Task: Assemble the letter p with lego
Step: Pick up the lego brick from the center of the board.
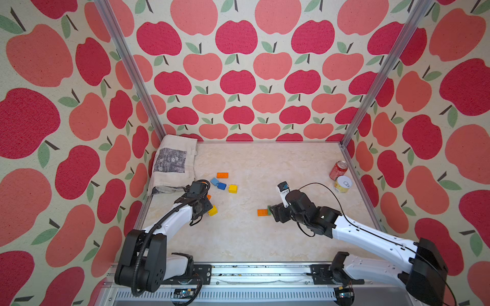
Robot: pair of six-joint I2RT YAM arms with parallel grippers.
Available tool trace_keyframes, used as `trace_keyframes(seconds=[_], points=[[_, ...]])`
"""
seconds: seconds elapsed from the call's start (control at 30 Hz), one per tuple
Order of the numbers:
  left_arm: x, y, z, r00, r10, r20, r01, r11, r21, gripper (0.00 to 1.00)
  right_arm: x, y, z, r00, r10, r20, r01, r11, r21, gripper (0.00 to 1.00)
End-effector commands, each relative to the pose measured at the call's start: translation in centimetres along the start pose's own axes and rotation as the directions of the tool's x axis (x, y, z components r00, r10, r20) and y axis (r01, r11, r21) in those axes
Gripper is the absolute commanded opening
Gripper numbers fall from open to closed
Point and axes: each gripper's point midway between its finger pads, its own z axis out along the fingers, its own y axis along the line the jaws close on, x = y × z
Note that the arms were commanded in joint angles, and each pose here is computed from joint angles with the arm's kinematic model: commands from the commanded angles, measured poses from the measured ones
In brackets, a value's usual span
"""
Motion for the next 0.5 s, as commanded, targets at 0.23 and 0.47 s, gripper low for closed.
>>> trace_keyframes(seconds=[0.23, 0.47], points=[[-0.5, -4.0, 1.2, 0.995, 0.097, 0.015, -0.097, 0.995, -0.011, 0.61, 1.4, -0.1, 0.4, 1.0, 0.0, -0.027, 0.0, 1.0, -0.017, 0.78], [-1.1, -4.9, 1.5, 0.991, 0.136, 0.017, -0.135, 0.99, -0.036, 0.63, 1.8, -0.2, 0.4, 0.999, 0.001, -0.035, -0.001, 1.0, -0.016, 0.78]])
